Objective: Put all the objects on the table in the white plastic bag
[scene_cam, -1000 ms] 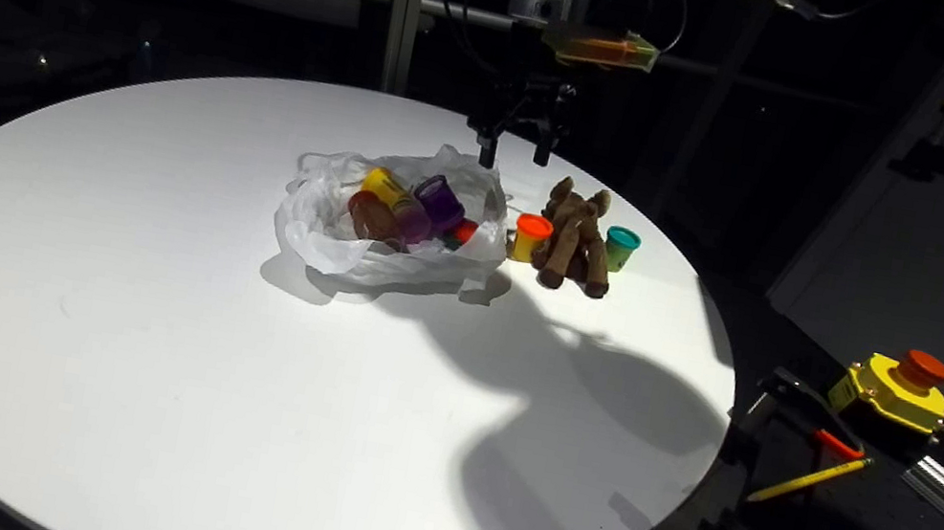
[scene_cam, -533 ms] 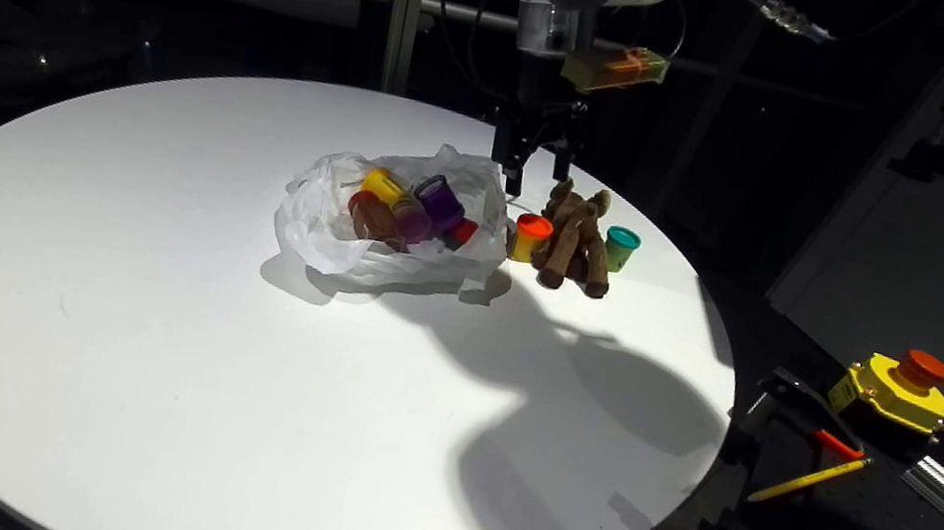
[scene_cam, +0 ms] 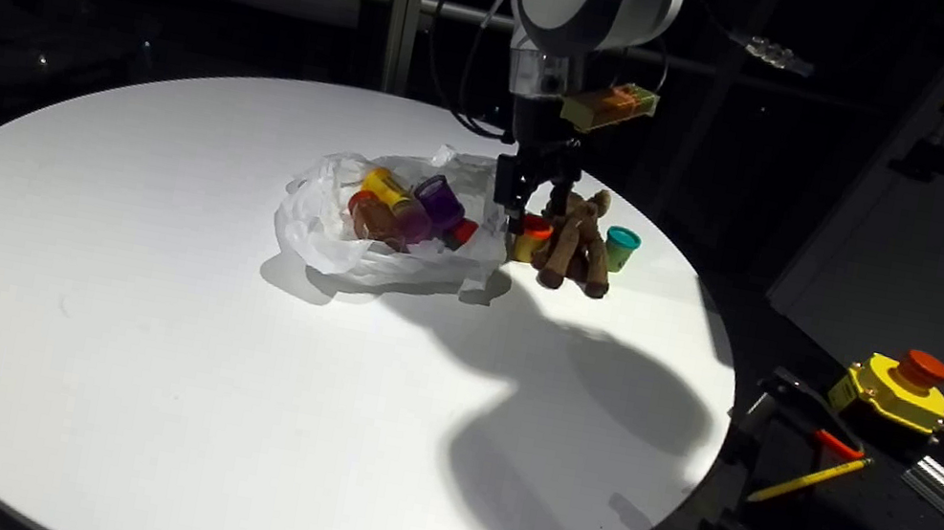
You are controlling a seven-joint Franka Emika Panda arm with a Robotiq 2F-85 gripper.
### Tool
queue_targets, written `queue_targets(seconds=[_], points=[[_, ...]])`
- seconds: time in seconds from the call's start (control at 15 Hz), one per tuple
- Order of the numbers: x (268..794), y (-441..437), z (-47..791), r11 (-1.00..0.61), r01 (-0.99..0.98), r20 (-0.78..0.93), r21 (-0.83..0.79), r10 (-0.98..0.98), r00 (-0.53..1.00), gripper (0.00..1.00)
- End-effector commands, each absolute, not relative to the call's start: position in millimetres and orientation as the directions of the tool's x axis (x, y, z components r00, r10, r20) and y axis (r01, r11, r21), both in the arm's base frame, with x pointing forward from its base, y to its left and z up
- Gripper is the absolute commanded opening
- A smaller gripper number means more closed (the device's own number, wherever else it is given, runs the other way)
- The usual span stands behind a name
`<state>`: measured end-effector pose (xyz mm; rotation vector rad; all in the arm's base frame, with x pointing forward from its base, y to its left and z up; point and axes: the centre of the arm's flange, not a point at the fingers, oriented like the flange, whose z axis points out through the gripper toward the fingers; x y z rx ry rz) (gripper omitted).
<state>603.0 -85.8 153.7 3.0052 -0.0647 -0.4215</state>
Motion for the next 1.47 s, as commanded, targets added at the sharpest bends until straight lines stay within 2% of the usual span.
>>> queue_targets(seconds=[0.0,0.67,0.73,0.8,1.2,1.4], points=[[611,-88,157,-0.992,0.003,-0.267,0.124,-0.031,0.963,1.0],[613,-96,142,-0.994,0.012,-0.309,0.105,-0.021,0.951,1.0],[614,-97,140,-0.994,0.011,-0.311,0.104,-0.022,0.95,0.92],[615,-97,139,-0.995,0.011,-0.311,0.104,-0.022,0.95,0.74],[613,-99,146,-0.993,0.014,-0.299,0.115,-0.021,0.954,0.29],[603,-95,168,-0.995,-0.004,-0.286,0.099,-0.032,0.958,0.28]])
